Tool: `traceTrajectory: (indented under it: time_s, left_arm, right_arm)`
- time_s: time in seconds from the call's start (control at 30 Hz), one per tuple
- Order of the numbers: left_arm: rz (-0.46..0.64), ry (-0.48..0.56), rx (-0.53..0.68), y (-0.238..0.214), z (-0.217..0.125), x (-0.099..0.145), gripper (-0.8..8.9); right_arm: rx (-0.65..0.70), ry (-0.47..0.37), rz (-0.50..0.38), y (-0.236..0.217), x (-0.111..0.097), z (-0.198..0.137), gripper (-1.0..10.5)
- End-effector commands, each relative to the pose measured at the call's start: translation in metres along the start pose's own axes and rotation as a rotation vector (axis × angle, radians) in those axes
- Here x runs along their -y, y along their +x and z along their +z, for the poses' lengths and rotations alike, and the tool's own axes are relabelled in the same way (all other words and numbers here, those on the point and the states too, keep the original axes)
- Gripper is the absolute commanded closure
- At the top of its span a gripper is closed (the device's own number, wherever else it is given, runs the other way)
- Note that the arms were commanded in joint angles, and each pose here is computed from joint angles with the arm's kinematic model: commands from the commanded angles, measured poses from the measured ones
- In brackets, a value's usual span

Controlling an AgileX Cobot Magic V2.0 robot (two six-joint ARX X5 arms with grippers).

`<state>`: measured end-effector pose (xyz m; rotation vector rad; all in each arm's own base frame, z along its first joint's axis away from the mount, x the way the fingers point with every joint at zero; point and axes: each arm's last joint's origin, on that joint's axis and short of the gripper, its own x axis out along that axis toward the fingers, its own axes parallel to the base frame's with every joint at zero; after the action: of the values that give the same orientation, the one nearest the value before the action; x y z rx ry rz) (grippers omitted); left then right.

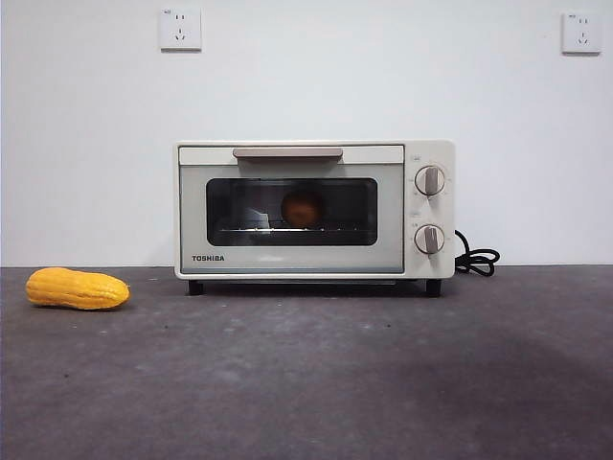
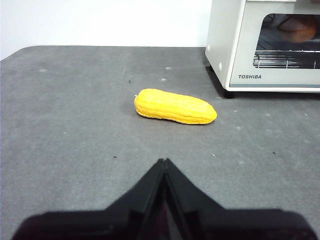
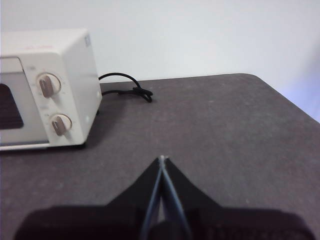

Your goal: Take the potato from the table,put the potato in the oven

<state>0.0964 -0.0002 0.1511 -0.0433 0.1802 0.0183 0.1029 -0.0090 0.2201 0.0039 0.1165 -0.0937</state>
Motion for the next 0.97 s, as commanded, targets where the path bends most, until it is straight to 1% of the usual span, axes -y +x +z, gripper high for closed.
traceTrajectory:
  time_s: [0.03,0.17,0.4,0.6,0.7,0.97]
  left_arm:
    - [0.004,0.0,0.002,0.001,-0.002,0.0,8.18]
    - [0.004,0.0,0.002,0.001,-0.002,0.0,8.18]
    - [0.004,0.0,0.003,0.001,-0.002,0.0,8.18]
    - [0.004,0.0,0.003,0.001,-0.002,0.0,8.17]
    - [0.004,0.0,0.001,0.001,-0.002,0.0,8.18]
    - [0.005,0.001,-0.008,0.002,-0.003,0.0,8.18]
  right_arm:
    - [-0.001,-0.002,-0.014,0.0,0.001,-0.016,9.5]
    - [-0.01,-0.001,-0.028,0.0,0.001,-0.037,9.5]
    - [-0.021,0.0,-0.027,0.003,0.001,-0.066,9.5]
    - [-0.036,-0.001,-0.027,0.001,0.001,-0.068,9.5]
    - [-0.066,0.0,-0.027,0.001,0.001,-0.071,9.5]
    - [-0.064,0.0,-0.025,0.001,0.001,-0.071,9.5]
